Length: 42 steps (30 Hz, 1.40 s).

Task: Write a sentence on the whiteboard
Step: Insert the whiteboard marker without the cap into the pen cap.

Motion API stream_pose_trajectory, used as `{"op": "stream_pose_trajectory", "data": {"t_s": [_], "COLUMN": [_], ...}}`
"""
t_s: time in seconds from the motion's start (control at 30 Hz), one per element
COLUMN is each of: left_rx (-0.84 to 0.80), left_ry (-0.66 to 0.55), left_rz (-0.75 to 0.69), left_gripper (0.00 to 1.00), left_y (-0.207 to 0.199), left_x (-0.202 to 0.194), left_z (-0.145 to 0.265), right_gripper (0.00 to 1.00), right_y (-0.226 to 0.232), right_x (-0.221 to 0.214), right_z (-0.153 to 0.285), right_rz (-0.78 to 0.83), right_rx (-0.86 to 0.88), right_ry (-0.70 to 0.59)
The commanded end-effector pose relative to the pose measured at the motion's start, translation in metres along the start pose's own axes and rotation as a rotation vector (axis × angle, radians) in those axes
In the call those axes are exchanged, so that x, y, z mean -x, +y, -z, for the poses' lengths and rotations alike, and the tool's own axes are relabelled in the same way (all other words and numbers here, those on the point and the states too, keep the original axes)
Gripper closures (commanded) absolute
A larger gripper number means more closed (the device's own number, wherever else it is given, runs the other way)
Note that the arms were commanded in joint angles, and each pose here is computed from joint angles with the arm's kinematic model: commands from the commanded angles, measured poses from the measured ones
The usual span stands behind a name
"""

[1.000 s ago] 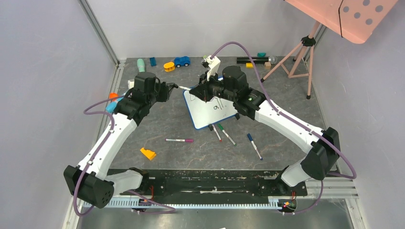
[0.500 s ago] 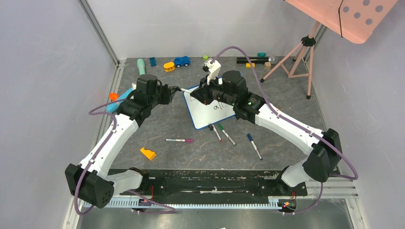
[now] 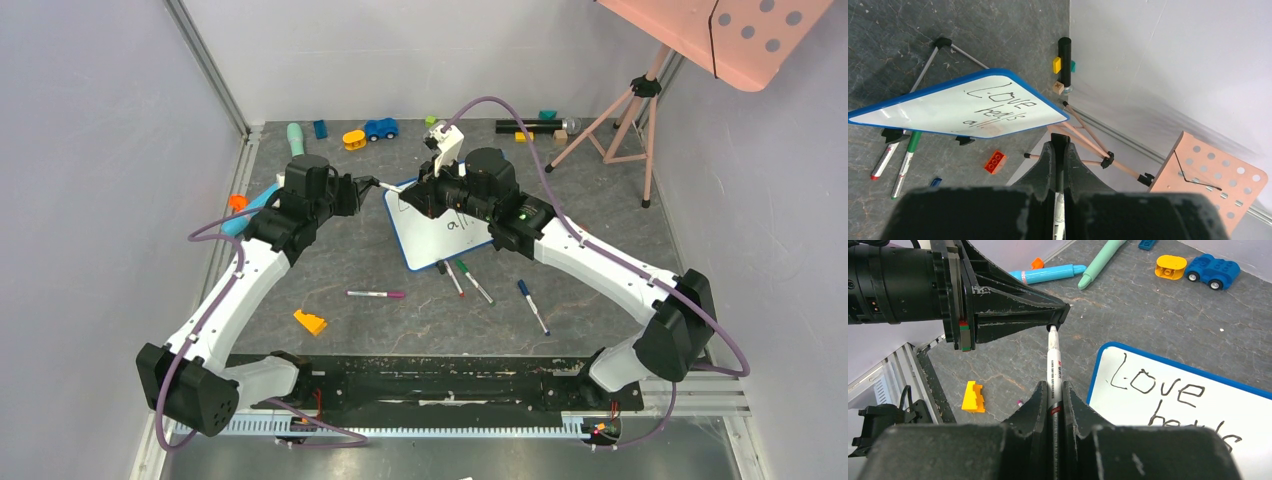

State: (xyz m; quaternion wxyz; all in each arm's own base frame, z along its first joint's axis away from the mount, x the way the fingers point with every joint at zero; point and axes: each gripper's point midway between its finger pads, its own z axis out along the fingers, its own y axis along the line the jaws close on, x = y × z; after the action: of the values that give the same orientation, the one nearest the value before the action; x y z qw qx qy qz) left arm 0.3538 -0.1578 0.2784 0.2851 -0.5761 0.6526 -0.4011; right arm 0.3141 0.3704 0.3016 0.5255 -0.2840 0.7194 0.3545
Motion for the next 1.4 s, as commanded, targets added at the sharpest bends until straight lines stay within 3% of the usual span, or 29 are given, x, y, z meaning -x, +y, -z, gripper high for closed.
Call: {"op": "stream_pose_trajectory", "data": {"t_s": [0.0,0.4,0.6,0.93,1.2,1.37], "left_rx": [-0.039,-0.052,-0.065,-0.172,-0.176,-0.092], "left_ry": [0.026,0.052,0.044,0.061,0.203,0.247], "left_rz": [0.061,0.074,0.039,-0.152,-0.272,-0.227], "left_gripper": [0.98,0.98,0.98,0.98,0.98,0.98], "left_y": [-0.012,-0.012,-0.013,-0.043,-0.030,-0.004], "left_x": [-0.004,-0.008,-0.007,-0.029,-0.071,-0.078], "left_z": [0.003,0.005,0.005,0.013,0.034,0.048], "right_gripper": [1.00,1.00,1.00,1.00,1.00,1.00], "right_y": [0.003,-0.003,-0.025,-0.040,-0.023,-0.024], "right_x": [0.014,0.009,0.008,0.013,0.014,0.006], "right_z": [0.004,-0.009,-0.016,-0.036,-0.047,-0.046], "right_rz": [0.025,0.015,-0.011,-0.049,-0.068,-0.098], "right_rx": [0.002,-0.019,-0.149,-0.230,-0.125,-0.133], "right_ry": [-0.047,-0.026,0.017,0.003,-0.004,0.004]}}
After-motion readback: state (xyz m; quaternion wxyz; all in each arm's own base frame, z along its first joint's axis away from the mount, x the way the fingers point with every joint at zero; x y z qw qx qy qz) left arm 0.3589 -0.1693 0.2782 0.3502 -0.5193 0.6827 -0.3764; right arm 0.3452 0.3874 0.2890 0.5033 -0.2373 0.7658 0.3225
